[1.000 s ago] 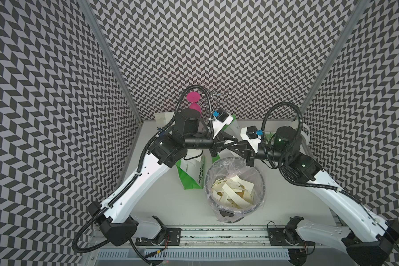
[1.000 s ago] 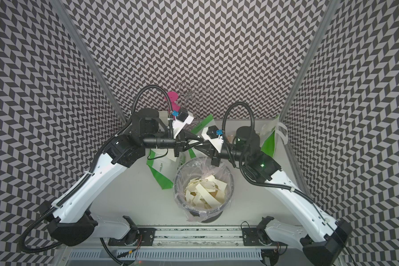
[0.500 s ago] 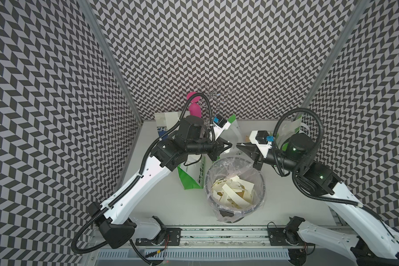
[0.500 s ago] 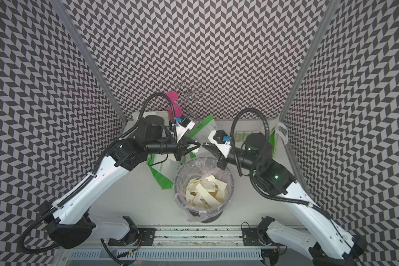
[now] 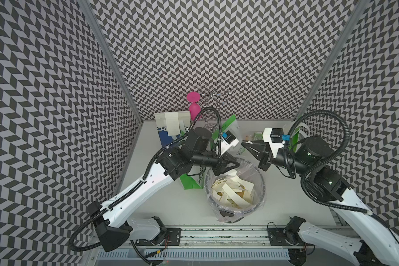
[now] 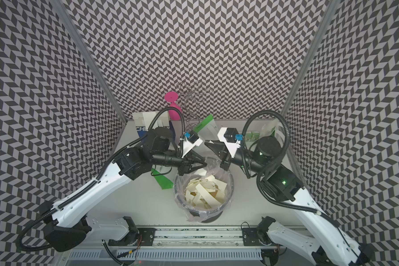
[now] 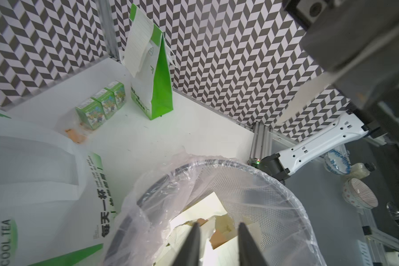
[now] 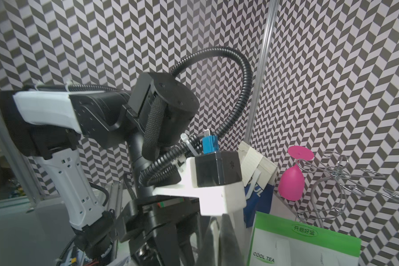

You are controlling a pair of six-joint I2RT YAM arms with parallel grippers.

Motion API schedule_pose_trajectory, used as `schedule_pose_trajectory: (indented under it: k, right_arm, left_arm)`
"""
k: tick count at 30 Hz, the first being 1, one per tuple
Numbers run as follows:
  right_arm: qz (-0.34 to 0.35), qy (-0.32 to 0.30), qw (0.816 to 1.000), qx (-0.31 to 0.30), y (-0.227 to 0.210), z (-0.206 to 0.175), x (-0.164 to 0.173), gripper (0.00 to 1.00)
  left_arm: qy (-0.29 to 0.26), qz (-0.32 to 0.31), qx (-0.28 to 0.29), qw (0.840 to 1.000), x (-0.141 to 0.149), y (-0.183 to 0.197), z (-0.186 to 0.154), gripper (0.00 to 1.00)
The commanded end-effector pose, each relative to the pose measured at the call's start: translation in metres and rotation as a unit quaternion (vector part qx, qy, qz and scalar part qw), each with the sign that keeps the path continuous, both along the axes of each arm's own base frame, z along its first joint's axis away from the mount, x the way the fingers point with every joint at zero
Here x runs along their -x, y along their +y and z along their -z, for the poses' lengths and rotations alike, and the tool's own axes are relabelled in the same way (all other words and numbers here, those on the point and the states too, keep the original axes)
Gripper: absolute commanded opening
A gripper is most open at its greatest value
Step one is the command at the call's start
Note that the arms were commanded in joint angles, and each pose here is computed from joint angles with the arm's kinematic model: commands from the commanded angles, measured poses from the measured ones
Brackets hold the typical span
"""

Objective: Shred takeout receipts and throw away
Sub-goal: Place the takeout receipt in the trash bin.

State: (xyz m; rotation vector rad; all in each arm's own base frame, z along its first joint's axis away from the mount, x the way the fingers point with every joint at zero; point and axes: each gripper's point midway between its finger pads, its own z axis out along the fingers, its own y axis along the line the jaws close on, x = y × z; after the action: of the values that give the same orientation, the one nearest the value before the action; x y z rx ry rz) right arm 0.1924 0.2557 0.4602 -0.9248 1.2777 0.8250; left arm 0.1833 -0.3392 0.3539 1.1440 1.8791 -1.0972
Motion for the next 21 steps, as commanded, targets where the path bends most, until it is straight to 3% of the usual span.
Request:
schedule_pose_trajectory:
  k: [1, 4, 8, 11, 21]
  right_arm:
    - [-0.041, 0.02, 0.997, -0.058, 0.003, -0.015, 0.012, 0.0]
    - [-0.051, 0.039, 0.994, -0.083, 0.004, -0.018, 0.013, 0.0]
    - [-0.066, 0.071, 0.985, -0.143, 0.0, -0.025, 0.016, 0.0]
    - [-0.081, 0.09, 0.978, -0.172, -0.001, -0.029, 0.019, 0.0]
    - [-0.131, 0.128, 0.957, -0.227, -0.003, -0.038, 0.03, 0.0]
  left_arm:
    - [-0.028, 0.002, 0.031, 0.999, 0.004, 0.003, -0.02, 0.51]
    - [-0.054, 0.007, 0.06, 0.997, 0.007, 0.004, -0.038, 0.63]
    - [-0.086, 0.018, 0.141, 0.986, 0.013, 0.005, -0.071, 0.74]
    - [-0.085, 0.042, 0.182, 0.979, 0.019, 0.002, -0.082, 0.74]
    - [-0.089, 0.073, 0.213, 0.97, 0.017, -0.012, -0.091, 0.67]
